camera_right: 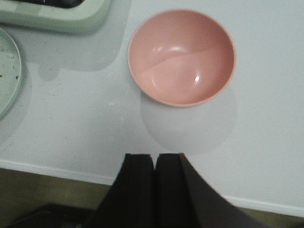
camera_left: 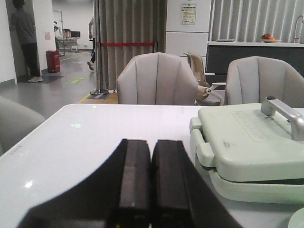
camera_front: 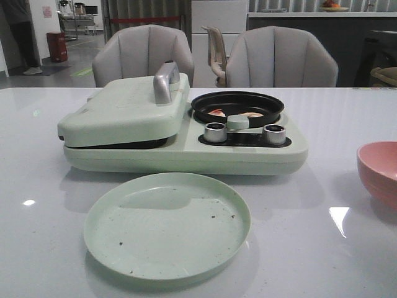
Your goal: Make breakfast with bread and shrimp
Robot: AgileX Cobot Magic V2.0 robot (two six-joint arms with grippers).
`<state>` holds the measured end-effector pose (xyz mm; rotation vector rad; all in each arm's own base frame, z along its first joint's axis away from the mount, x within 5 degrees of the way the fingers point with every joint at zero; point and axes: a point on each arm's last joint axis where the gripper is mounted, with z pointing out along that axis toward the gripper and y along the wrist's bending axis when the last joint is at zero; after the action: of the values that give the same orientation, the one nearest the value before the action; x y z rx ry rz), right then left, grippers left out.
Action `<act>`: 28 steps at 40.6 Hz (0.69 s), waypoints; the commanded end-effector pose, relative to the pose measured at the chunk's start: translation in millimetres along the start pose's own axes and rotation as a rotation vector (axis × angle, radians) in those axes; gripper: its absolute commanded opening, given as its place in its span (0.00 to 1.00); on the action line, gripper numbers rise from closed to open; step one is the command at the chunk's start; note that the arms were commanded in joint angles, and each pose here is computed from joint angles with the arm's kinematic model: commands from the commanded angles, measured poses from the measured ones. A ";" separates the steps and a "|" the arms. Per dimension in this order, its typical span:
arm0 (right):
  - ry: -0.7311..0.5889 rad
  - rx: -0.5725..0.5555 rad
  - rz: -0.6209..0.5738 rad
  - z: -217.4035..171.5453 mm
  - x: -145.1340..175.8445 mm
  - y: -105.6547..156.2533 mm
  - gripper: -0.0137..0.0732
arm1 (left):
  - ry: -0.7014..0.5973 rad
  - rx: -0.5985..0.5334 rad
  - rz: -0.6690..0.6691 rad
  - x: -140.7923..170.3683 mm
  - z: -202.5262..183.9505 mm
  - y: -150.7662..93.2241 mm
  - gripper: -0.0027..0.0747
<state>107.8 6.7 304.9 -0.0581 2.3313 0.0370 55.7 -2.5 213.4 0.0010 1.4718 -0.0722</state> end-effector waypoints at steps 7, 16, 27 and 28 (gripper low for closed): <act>-0.451 0.023 -0.030 -23.5 5.2 -1.9 0.20 | -0.099 0.009 -0.013 -7.1 -2.1 -0.4 0.16; -0.655 0.045 -0.015 -10.7 51.0 -3.8 0.20 | -0.099 0.009 -0.013 -7.1 -2.1 -0.4 0.16; -0.817 0.078 0.004 16.8 95.4 -5.6 0.20 | -0.099 0.009 -0.013 -7.1 -2.1 -0.4 0.16; -0.830 0.080 0.008 18.2 97.3 -5.7 0.20 | -0.099 0.009 -0.013 -7.1 -2.1 -0.4 0.16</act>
<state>55.2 -0.8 209.7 -0.0019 1.6687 -0.0188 55.8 -2.5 213.2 0.0011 1.4735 -0.0722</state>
